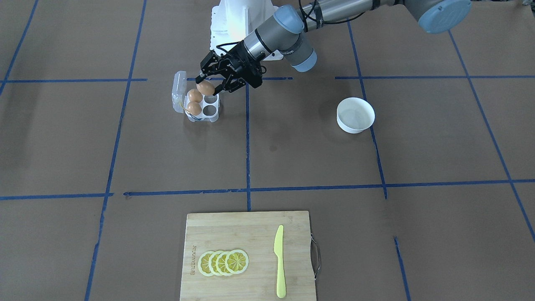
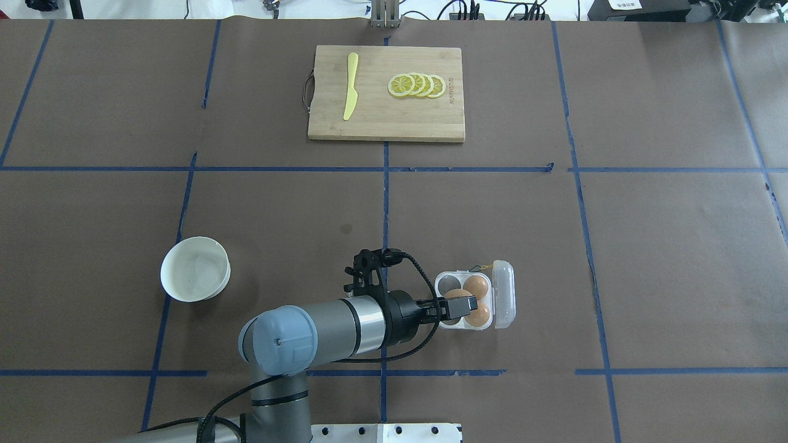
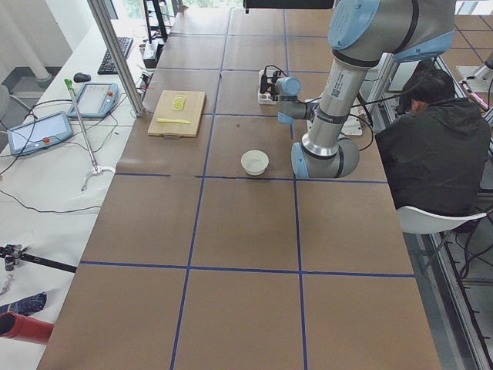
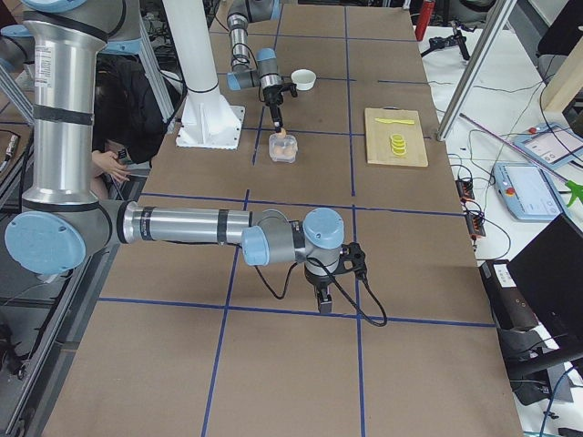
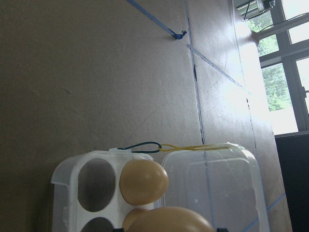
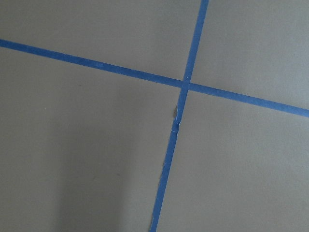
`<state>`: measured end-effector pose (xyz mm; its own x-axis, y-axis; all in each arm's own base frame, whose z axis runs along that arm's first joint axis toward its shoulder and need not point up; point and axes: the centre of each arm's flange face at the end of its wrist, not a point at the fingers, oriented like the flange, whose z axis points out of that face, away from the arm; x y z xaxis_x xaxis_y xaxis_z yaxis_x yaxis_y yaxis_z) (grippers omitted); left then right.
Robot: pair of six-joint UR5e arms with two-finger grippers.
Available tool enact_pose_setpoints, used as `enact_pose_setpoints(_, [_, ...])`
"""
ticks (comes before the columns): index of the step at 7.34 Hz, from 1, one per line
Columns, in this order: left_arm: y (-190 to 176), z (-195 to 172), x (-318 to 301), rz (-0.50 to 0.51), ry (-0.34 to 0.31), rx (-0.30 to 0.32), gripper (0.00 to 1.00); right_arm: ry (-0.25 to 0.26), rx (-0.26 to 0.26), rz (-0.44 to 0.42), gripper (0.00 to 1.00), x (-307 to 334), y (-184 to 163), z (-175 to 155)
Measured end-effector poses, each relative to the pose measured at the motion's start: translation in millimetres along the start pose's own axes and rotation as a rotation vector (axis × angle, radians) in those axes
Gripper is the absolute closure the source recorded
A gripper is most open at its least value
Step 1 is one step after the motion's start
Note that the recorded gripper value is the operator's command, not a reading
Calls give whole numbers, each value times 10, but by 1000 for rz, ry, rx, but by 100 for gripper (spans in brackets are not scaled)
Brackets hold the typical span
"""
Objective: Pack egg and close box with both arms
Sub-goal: 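Lower the egg into the empty slot and open the left gripper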
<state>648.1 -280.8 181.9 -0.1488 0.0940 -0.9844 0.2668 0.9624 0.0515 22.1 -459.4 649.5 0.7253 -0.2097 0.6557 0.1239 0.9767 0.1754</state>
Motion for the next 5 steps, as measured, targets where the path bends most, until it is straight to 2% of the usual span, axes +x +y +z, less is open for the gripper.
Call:
enact_pose_setpoints(1, [-4, 1, -5, 0, -1, 1, 42, 0, 0, 0, 0, 0, 0, 0])
enact_pose_setpoints(3, [-5, -1, -16, 0, -3, 1, 27, 0, 0, 0, 0, -1, 0, 0])
enact_pose_setpoints(5, [-3, -5, -28, 0, -5, 1, 23, -1, 0, 0, 0, -1, 0, 0])
